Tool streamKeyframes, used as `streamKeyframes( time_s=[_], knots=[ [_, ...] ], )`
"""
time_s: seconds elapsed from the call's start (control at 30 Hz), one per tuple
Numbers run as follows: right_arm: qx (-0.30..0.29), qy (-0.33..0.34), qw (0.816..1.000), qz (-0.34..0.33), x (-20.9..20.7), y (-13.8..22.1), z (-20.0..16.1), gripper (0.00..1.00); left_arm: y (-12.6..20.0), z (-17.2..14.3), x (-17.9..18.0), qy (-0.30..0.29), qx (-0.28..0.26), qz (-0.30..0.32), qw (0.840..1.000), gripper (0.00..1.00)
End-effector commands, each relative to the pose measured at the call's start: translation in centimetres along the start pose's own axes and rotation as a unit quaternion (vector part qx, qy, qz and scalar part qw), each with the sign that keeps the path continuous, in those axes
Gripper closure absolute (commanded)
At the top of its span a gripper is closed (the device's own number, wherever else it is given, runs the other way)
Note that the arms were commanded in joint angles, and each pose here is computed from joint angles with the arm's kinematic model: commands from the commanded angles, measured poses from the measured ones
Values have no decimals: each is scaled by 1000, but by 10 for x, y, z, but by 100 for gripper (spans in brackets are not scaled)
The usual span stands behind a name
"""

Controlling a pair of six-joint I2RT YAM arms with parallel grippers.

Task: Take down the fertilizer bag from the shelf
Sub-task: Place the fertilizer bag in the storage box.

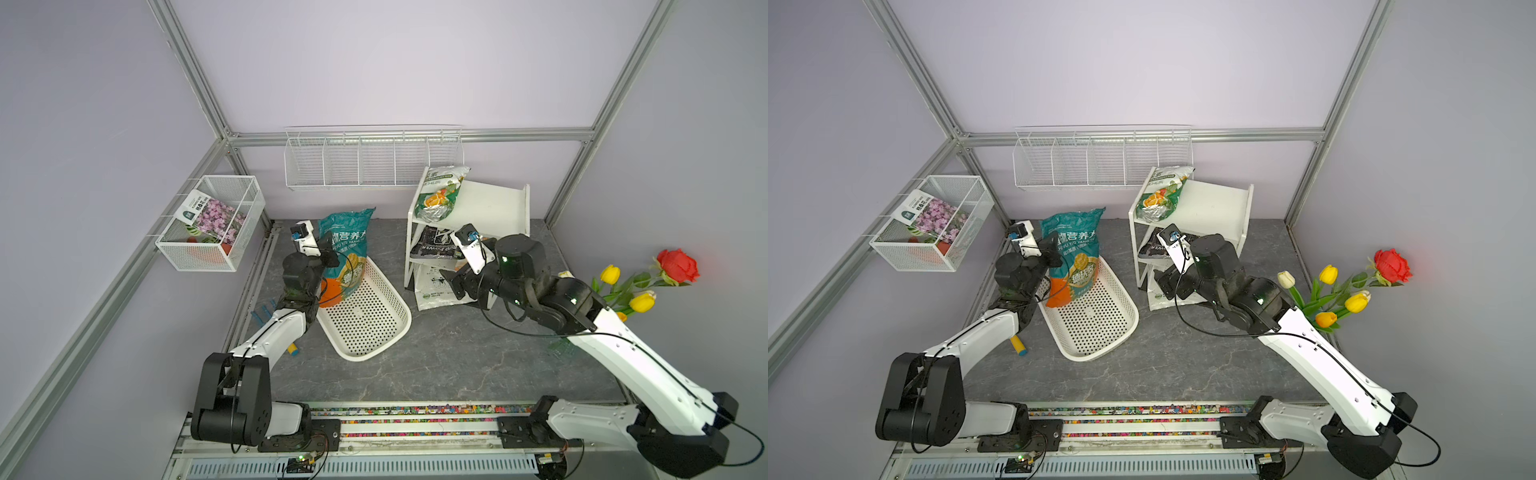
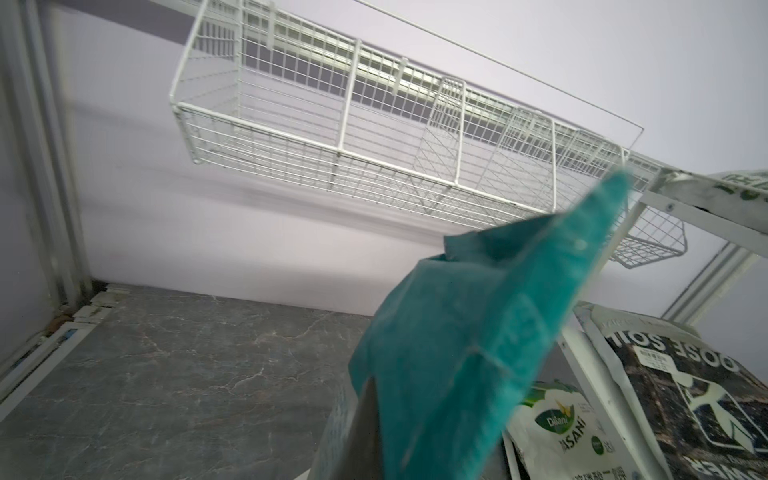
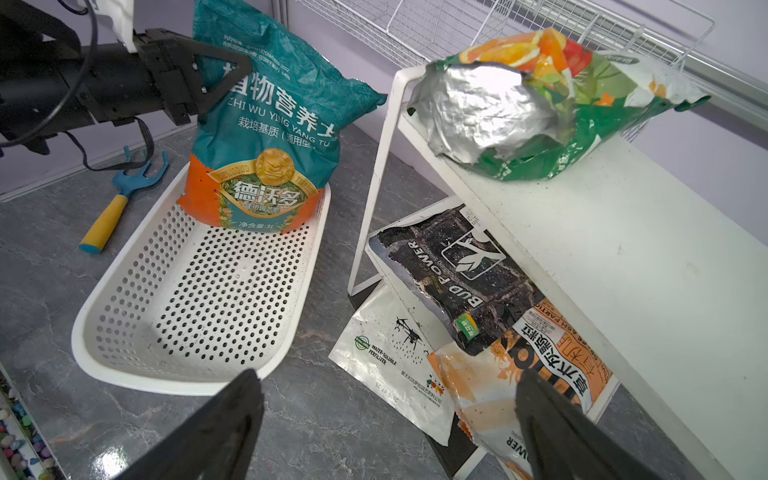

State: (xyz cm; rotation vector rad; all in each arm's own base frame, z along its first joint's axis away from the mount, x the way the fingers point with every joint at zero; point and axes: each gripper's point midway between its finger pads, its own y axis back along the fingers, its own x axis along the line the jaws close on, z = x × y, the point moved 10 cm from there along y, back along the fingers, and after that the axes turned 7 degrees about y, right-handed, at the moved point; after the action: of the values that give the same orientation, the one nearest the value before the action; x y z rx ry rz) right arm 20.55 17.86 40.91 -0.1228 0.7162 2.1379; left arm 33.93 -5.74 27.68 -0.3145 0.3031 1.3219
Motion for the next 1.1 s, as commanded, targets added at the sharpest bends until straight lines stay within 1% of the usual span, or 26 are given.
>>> streamKeyframes(
  time_s=[0.0,0.17,0.3,0.33,0.37,0.4,0.43,0.47,0.5,0.6,0.67,0.8,0.9,0.97,1.07],
  knots=[
    [-2,-5,1000,2,1,-3,-2,3,3,12,13,-3,-47,12,999,100],
    [-2,-9,1000,6,3,-8,-2,3,2,10,47,-1,-24,43,999,100],
    [1,-11,1000,4,3,-13,-1,3,1,6,58,-3,-2,68,998,100],
    [1,-12,1000,3,3,-13,-1,3,0,3,59,-2,8,71,997,98],
    [1,-12,1000,2,3,-14,0,3,-1,1,60,0,19,70,997,88],
    [1,-12,1000,1,2,-14,0,3,-2,0,59,3,31,64,997,68],
    [0,-10,1000,-3,1,-14,1,3,-4,-2,59,7,46,60,997,43],
    [0,-9,1000,-8,1,-13,2,2,-5,-3,59,13,55,61,996,35],
    [1,-6,1000,-15,-1,-12,2,2,-6,-4,60,21,63,67,996,30],
    [2,4,999,-39,-7,-7,3,2,-5,-2,62,25,61,88,994,19],
    [4,4,999,-50,-13,0,3,2,-4,5,61,20,48,97,994,0],
    [-1,-13,997,-74,-32,17,2,2,1,31,54,10,30,124,992,0],
    [-7,-27,997,-76,-41,28,1,2,5,52,47,5,32,146,989,0],
    [-1,-28,997,-71,-42,28,-1,2,9,65,41,8,42,157,987,0],
    [27,-28,998,-52,-37,20,-9,2,18,80,31,11,52,156,986,0]
  ],
)
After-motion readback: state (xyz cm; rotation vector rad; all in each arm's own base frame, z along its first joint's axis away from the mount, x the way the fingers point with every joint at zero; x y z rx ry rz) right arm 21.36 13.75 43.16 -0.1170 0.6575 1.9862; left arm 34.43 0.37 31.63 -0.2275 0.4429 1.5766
